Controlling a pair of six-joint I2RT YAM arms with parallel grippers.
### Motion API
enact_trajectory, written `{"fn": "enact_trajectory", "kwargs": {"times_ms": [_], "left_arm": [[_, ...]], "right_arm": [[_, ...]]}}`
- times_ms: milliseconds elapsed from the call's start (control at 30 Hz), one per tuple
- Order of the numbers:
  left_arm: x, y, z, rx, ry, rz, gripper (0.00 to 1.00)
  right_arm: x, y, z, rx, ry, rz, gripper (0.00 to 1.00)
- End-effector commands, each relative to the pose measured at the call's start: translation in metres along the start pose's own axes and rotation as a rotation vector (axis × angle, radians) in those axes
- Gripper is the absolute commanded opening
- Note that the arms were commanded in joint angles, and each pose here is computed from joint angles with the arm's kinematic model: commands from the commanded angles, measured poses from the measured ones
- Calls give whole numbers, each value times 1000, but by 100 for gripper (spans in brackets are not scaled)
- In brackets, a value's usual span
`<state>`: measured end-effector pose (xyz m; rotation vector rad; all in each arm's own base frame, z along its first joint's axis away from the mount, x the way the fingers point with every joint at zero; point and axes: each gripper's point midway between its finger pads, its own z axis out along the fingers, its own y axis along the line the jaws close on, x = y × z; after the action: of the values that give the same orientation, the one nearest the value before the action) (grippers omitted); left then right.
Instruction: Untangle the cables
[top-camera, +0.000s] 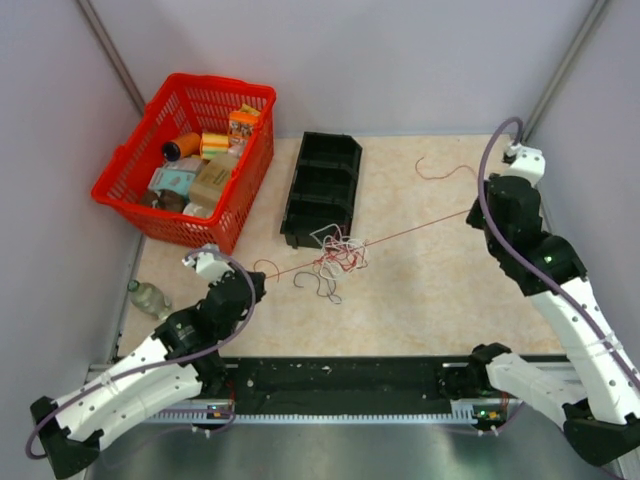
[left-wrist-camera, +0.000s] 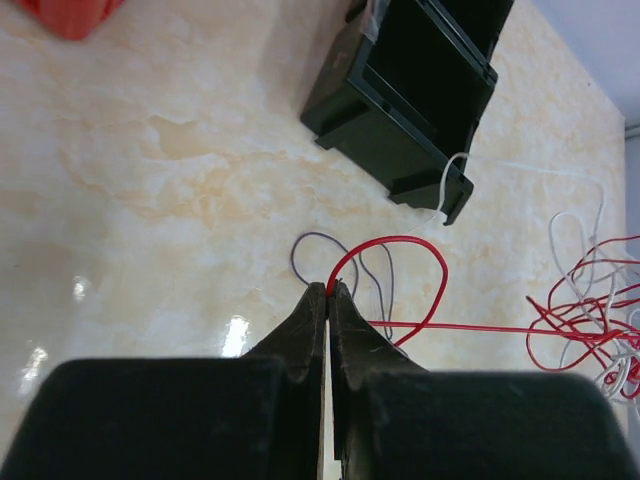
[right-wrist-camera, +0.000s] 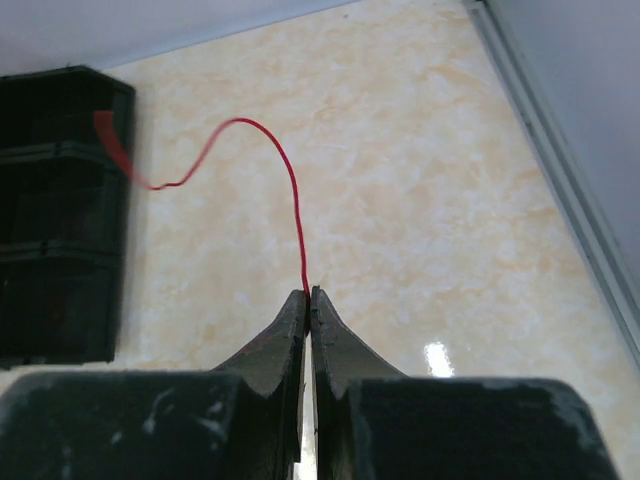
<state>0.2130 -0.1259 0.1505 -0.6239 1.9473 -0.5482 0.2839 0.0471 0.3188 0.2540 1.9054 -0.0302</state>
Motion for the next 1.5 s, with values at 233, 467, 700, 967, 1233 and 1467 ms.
{"fn": "enact_trajectory", "kwargs": {"times_ms": [233, 467, 700, 967, 1233, 1467], "left_arm": [[10, 2, -7, 100, 69, 293, 29], [23, -38, -15, 294, 149, 379, 87], [57, -120, -11, 547, 353, 512, 78], [114, -164, 45, 481, 454, 515, 72], [117, -172, 84, 308, 407, 521, 78], [133, -181, 93, 330, 456, 527, 66]], "right_arm": [[4, 44, -9, -368, -31, 105, 0], [28, 90, -20, -625, 50, 142, 0], [16, 98, -44, -701, 52, 169, 0], [-28, 112, -79, -813, 10, 255, 0], [-28, 113, -85, -830, 12, 249, 0], [-40, 115, -93, -854, -16, 249, 0]]}}
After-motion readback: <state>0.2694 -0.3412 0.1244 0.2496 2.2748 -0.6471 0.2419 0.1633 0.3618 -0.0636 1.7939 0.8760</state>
